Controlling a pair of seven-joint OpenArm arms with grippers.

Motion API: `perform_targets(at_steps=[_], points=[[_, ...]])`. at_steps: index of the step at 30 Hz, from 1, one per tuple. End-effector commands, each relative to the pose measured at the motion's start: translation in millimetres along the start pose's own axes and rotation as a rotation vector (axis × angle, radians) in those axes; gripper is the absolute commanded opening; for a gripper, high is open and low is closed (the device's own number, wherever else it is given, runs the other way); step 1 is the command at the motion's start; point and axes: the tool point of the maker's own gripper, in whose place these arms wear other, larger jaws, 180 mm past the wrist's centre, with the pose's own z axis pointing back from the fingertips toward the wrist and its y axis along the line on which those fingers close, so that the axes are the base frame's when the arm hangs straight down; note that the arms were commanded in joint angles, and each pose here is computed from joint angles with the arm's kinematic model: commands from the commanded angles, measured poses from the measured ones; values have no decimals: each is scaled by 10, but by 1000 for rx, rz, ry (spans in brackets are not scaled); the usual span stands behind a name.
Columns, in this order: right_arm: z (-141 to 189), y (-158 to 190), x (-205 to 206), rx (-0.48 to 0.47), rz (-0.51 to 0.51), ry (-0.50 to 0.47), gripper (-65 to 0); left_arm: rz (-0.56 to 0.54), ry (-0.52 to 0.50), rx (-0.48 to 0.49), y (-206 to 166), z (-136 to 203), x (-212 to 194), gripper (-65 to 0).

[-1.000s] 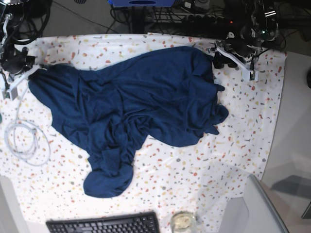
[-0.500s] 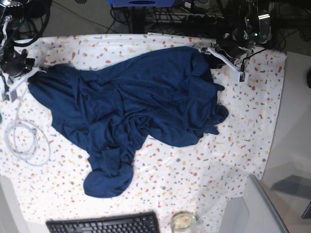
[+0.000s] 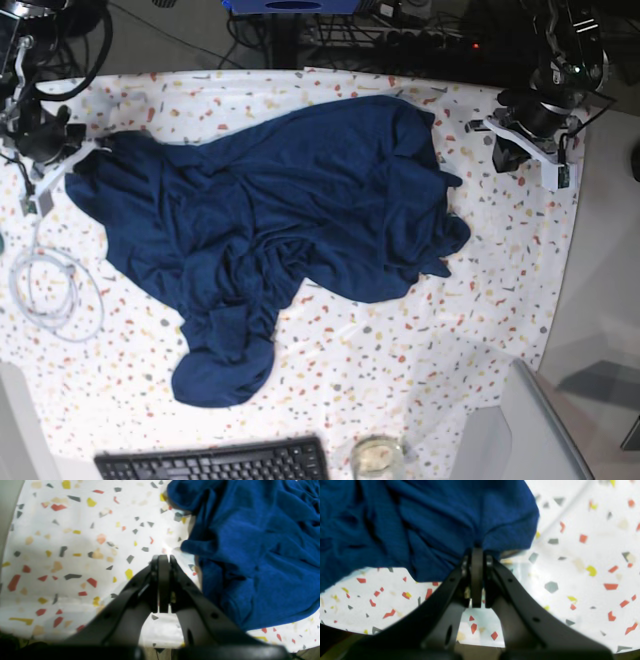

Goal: Layout the t-shirt on the table in an organized manner, then fold the t-shirt properly
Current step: 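Pull the shirt edge with the left gripper away from the right gripper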

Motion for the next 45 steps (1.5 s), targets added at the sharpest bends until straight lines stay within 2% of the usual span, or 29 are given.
perform_targets(at_steps=[1,4,9,13,18,23,30,31,33,34,39,45], points=[[50,-46,138,-9,12,-41,-650,-9,-8,-7,11,11,38,-650],[50,-53,136,-10,13,-40,-650,8,87,-46,-125,-83,-216,-650],[57,-72,143,-14,10,-43,-650,37,178,-94,-302,-247,-550,-650],[60,-81,153,-16,11,-45,-650,70,187,-107,-393,-291,-611,-520],[61,-82,145,-16,10,-44,-650,61,194,-145,-566,-327,-628,-479],[61,-82,145,-16,10,-44,-650,32,208,-198,-790,-395,-649,-479],[62,-91,114,-18,8,-38,-650,38,217,-193,-769,-426,-670,-497],[62,-91,114,-18,8,-38,-650,35,218,-192,-757,-426,-672,-523],[62,-91,114,-18,8,-38,-650,33,220,-190,-745,-426,-674,-640],[62,-91,114,-18,8,-38,-650,33,219,-188,-734,-426,-671,-650],[61,-89,127,-17,8,-40,-650,-2,205,-172,-618,-415,-575,-650],[66,-88,135,-18,10,-42,-650,-99,88,-163,-558,-206,-103,-650]])
